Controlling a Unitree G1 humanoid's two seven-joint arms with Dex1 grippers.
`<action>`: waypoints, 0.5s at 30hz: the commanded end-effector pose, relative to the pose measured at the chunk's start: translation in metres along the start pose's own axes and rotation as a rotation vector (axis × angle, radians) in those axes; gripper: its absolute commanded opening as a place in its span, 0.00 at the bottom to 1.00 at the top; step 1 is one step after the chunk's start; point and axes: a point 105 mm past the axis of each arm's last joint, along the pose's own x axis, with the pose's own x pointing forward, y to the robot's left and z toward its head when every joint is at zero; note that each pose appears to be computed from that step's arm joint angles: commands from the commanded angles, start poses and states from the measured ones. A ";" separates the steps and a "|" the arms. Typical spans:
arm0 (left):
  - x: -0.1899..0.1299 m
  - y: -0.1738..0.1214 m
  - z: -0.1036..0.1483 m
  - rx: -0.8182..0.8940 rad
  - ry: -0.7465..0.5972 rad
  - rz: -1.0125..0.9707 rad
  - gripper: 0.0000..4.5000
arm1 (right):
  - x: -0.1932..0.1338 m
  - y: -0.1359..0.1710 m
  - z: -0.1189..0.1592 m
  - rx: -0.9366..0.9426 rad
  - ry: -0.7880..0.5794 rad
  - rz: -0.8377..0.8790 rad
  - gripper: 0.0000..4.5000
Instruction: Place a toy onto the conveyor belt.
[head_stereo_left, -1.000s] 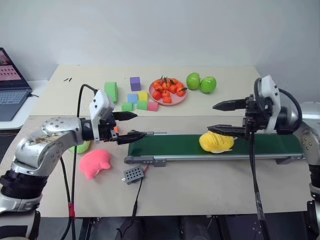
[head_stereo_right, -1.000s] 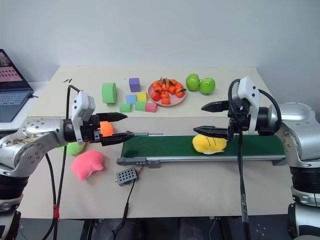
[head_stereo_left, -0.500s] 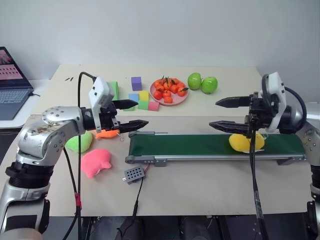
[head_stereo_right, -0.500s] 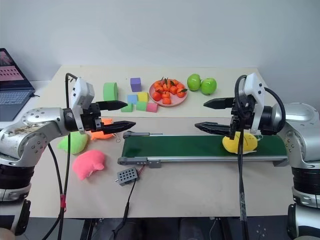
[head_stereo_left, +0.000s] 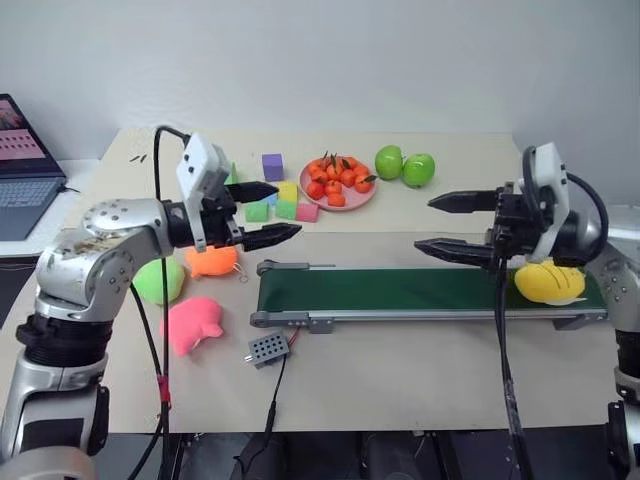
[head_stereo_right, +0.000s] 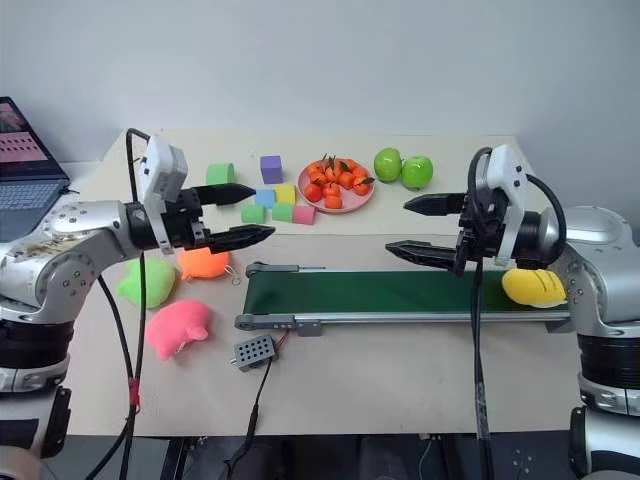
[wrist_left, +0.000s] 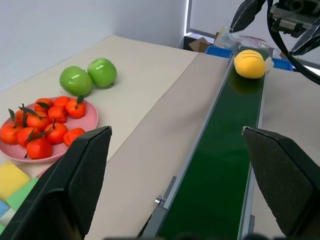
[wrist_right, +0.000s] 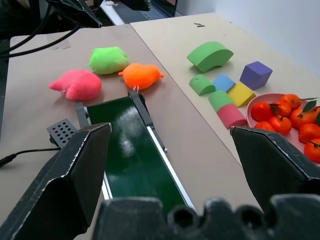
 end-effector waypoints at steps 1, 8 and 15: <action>0.001 0.003 0.016 0.048 -0.042 0.031 0.99 | -0.001 0.000 0.017 -0.067 -0.044 -0.003 1.00; 0.003 0.002 0.015 0.042 -0.047 0.036 0.99 | -0.001 -0.001 0.017 -0.067 -0.043 -0.002 1.00; 0.005 0.004 0.019 0.042 -0.054 0.038 0.99 | -0.001 0.000 0.015 -0.063 -0.038 -0.003 1.00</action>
